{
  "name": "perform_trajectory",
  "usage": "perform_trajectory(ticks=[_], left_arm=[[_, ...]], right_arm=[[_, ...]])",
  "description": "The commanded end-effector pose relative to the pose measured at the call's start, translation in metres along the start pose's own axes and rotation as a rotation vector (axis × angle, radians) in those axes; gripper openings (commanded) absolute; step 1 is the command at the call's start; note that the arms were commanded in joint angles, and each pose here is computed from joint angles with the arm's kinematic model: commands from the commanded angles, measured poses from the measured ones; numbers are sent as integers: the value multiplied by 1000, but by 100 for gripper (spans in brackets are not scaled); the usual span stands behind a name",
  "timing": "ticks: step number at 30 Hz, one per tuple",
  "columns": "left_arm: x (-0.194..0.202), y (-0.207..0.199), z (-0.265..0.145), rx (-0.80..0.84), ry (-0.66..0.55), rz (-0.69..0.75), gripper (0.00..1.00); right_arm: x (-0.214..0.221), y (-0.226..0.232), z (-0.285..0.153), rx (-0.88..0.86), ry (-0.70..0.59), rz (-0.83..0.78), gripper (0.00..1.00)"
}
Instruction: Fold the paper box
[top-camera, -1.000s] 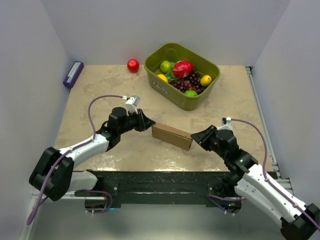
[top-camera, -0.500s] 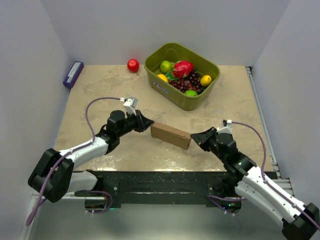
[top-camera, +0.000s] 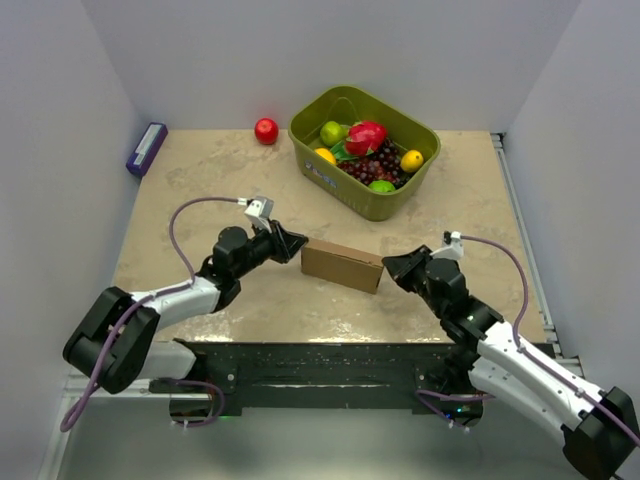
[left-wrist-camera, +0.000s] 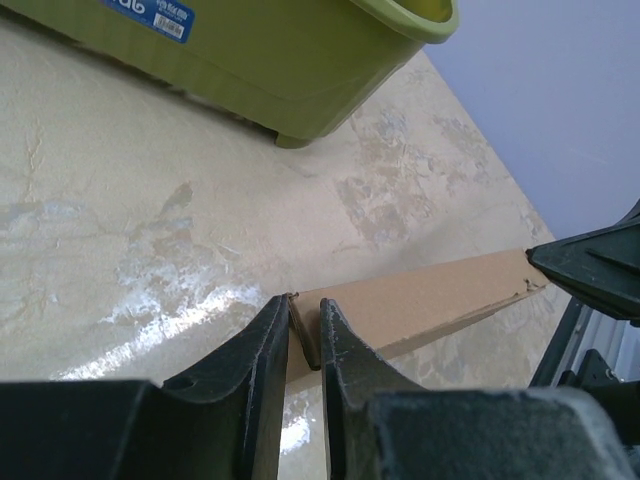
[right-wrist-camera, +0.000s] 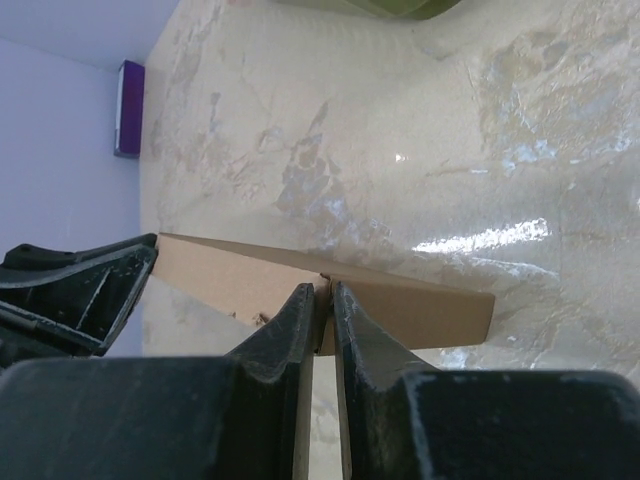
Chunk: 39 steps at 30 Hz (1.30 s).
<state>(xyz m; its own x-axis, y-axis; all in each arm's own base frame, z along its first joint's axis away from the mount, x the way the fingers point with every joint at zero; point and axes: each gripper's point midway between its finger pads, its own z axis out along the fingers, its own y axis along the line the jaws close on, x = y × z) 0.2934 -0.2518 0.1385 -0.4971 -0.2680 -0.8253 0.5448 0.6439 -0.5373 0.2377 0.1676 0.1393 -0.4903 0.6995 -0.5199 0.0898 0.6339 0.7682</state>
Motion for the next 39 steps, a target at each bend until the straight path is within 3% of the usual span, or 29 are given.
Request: perform_trajectory(ticks=[1,10,13,16,18,21,23,30,35,39], left_arm=[[46,-16,-8,109,149,41,22],[95,-27,-48,99,221,91,26],[104,-24,-64,76,232,86,36],[101,-24,-74,56,226,86,57],[87,-29,-78,55,174,95,66],[75,-30,-85,30,143,89,78],[67,-35,-90,26,129,74,85],[45,-12,-65,-100,101,112,94],[-5,15,-35,-141,26,73,95],[-83,54,-44,-288,-88,87,96]], right_arm=[[12,13,2,-42,70,-98,11],[29,7,-21,-65,171,-125,15],[34,3,-33,-60,213,-150,19],[32,3,-43,-62,224,-179,27],[32,5,-49,-69,238,-194,31],[28,6,-56,-76,233,-212,45],[22,13,-60,-103,218,-245,60],[17,27,-19,-115,176,-397,78],[-5,39,32,-75,132,-475,82],[-83,34,48,-91,-37,-436,83]])
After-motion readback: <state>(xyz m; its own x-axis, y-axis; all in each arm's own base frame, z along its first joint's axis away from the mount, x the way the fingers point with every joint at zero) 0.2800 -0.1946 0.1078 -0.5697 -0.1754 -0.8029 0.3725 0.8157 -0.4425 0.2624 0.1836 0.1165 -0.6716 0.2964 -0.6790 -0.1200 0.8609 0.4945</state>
